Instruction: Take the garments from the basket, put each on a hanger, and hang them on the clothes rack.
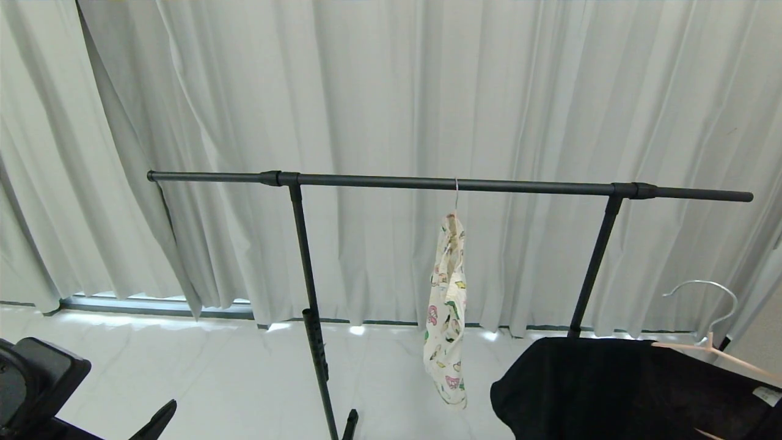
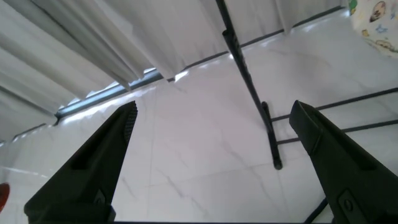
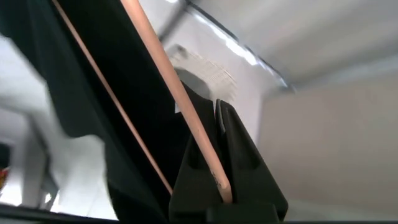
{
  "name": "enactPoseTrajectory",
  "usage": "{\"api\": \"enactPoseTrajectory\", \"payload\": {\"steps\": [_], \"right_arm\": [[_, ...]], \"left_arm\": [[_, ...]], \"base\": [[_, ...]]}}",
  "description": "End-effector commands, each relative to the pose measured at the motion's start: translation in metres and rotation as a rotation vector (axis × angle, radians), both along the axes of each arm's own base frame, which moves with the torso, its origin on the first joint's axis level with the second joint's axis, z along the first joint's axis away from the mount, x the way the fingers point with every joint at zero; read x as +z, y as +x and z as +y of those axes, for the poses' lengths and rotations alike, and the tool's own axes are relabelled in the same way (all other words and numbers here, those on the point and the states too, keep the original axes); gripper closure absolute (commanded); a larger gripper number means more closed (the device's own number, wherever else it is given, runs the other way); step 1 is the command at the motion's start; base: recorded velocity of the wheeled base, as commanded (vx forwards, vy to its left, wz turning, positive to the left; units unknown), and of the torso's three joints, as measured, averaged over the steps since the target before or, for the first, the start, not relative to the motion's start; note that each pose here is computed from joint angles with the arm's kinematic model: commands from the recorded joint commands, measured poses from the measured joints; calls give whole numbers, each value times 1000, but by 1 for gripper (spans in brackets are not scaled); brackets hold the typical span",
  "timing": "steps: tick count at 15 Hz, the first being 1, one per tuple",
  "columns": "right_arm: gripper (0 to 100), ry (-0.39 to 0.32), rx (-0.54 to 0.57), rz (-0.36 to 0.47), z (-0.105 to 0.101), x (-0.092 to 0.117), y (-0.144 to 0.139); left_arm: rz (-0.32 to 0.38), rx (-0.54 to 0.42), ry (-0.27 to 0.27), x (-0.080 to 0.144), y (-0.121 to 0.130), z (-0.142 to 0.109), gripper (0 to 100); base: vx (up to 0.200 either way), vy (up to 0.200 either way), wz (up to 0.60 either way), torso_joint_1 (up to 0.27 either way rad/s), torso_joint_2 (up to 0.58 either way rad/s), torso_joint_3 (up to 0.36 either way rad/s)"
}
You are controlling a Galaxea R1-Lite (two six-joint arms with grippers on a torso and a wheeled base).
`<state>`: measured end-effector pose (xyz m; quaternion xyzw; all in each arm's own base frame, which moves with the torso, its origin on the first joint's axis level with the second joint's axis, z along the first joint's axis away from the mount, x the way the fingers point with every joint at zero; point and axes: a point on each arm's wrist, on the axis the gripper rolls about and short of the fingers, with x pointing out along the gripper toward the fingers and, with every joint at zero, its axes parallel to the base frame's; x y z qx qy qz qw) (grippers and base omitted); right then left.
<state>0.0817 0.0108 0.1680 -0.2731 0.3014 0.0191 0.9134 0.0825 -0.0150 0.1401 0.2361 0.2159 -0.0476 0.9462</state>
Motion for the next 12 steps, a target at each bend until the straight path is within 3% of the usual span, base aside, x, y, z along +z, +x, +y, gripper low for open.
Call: {"api": "enactPoseTrajectory", "payload": {"steps": [1, 5, 10, 12], "right_arm": [[100, -14, -89, 12, -6, 0, 5], [100, -13, -143, 14, -10, 0, 6], [100, 2, -139, -48, -7, 3, 36], [100, 72, -122, -83, 3, 5, 54]], "left_arm": [[9, 4, 3, -1, 1, 0, 0], [9, 4, 3, -1, 1, 0, 0], [25, -4, 8, -6, -1, 0, 0], [12, -35, 5, -5, -3, -2, 0]], "base": [[0, -200, 0, -2, 7, 2], [0, -200, 0, 7, 6, 6], [0, 0, 0, 0, 0, 0], [0, 0, 0, 0, 0, 0]]}}
